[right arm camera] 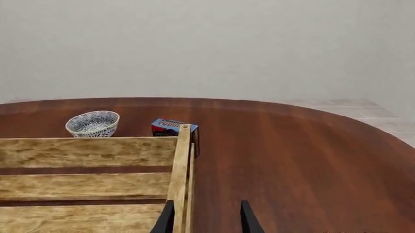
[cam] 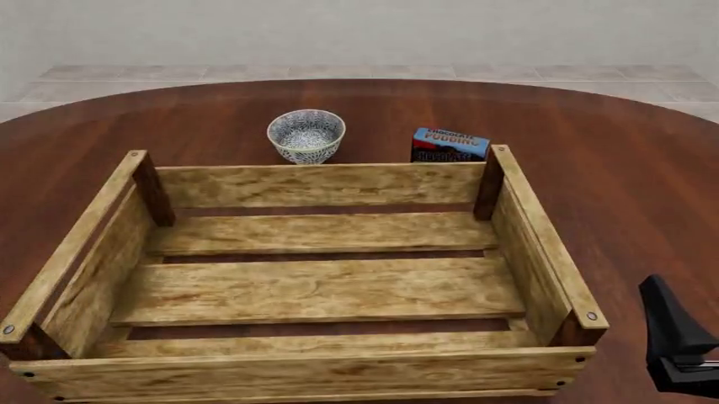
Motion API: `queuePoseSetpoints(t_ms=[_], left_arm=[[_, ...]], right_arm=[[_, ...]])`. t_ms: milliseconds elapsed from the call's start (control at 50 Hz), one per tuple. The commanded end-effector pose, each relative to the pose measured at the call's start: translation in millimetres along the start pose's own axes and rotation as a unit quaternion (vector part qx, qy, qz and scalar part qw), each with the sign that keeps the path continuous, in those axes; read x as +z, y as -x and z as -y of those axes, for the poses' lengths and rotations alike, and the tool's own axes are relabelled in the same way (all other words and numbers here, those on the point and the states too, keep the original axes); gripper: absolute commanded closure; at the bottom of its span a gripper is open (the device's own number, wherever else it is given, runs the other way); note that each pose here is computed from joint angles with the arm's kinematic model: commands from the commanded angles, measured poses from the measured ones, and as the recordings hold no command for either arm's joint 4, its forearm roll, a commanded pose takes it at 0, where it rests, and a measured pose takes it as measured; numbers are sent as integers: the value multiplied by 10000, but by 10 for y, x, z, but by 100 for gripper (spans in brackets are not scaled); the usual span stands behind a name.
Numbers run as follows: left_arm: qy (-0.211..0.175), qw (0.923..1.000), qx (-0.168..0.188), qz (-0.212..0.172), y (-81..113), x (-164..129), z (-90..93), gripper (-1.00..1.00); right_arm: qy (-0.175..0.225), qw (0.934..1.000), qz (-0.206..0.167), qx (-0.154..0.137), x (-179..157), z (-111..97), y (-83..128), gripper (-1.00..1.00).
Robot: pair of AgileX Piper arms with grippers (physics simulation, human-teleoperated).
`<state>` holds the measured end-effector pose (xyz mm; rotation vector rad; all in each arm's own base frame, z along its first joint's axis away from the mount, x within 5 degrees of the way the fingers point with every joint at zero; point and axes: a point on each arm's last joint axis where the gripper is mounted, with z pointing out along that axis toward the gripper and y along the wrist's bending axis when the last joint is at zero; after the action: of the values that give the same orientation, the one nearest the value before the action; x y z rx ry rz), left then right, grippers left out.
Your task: Pick up the salad dressing and put it in the tray.
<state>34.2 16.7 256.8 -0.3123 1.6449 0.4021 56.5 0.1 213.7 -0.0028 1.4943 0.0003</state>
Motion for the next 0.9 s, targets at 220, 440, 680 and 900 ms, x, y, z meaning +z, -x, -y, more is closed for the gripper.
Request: queuePoseSetpoints(t_ms=[220, 440, 680, 900], left_arm=[[551, 9982, 15, -238, -4, -25, -41, -100], [783, 9963, -58, -357, -68, -4, -56, -100], [1005, 9937, -66, -483, -118, 7, -72, -100], [1157, 9915, -105, -590, -207, 38, -84, -100]], right_arm=[[34, 10000, -12, -10, 1, -4, 3, -100], [14, 10000, -17, -22, -2, -2, 14, -100], [21, 10000, -12, -65, -3, -2, 10, -100], [8, 10000, -17, -83, -2, -1, 3, -100]])
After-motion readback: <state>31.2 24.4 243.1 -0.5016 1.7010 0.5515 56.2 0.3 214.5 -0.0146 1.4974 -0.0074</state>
